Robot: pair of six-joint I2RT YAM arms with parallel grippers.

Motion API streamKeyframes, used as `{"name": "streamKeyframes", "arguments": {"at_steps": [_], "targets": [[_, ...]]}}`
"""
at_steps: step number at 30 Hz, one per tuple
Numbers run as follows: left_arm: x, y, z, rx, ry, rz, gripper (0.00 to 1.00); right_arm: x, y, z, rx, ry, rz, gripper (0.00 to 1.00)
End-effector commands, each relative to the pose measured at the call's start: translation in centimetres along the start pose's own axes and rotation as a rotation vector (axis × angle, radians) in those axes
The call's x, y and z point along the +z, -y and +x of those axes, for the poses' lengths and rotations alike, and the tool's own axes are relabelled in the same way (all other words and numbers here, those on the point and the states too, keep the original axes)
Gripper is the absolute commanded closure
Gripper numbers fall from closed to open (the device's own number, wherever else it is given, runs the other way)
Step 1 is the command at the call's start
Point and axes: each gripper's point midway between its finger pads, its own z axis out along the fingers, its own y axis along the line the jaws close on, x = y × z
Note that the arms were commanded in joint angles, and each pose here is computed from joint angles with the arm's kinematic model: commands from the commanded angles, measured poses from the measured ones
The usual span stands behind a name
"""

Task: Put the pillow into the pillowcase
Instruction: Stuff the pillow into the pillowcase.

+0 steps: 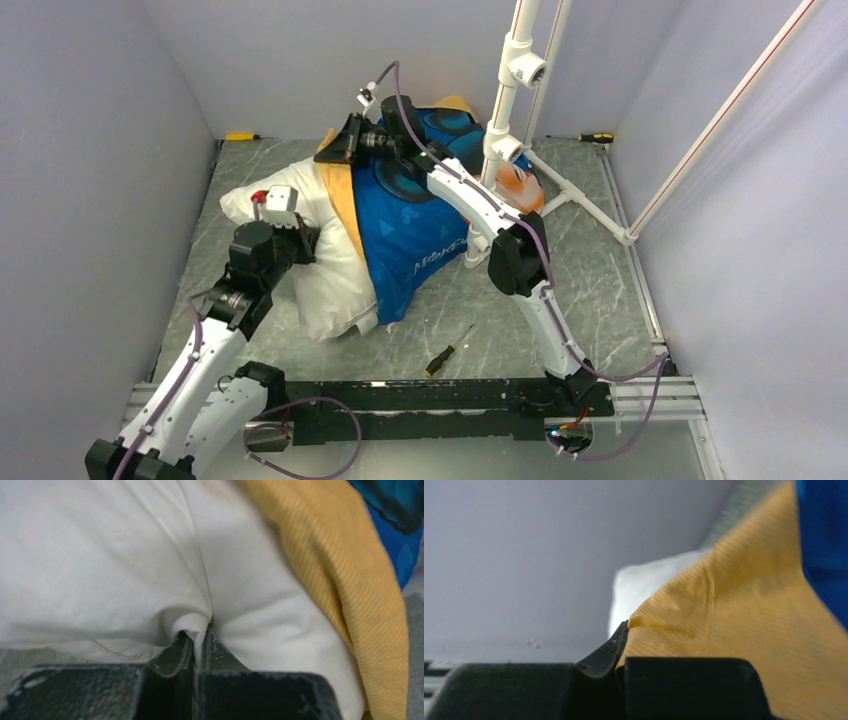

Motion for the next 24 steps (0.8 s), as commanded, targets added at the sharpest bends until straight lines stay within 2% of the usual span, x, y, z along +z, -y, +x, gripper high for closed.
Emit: {"name": "streamKeyframes", "arguments": {"at_steps": [1, 5, 13, 15, 19, 23, 24], "targets": [[-0.2, 7.4, -8.8, 0.144, 0.229, 0.339, 1.0, -3.2, -16.6, 1.7, -0.091, -0.115, -0.53, 1.0], [0.9, 8.8, -11.3, 0.231, 0.314, 0.336, 1.0, -5.3, -22.8, 5.6, -0.122, -0.194, -0.744, 1.0], [1.4, 7.3, -15.5, 0.317, 0.458, 0.154, 1.0, -8.8, -27.8, 10.5, -0.31, -0.288, -0.867, 1.0], [0.2, 7.1, -17.8, 0.373, 0.512, 0.076, 1.0, -9.2, -28.3, 10.5, -0.332, -0.289, -0.895, 1.0], [-4.1, 7.2, -23.6, 0.58, 0.614, -0.023, 1.0, -10.0, -29.3, 10.5, -0.354, -0.261, -0.941, 1.0], [-9.0, 9.6, -28.5, 0.77, 0.658, 0.069, 1.0, -10.4, -30.2, 10.4, -0.39, -0.222, -0.948, 1.0], [-11.0, 10.4, -30.5, 0.789, 0.699, 0.098, 1.0, -10.8, -30.8, 10.2, -0.396, -0.205, -0.949, 1.0]]}}
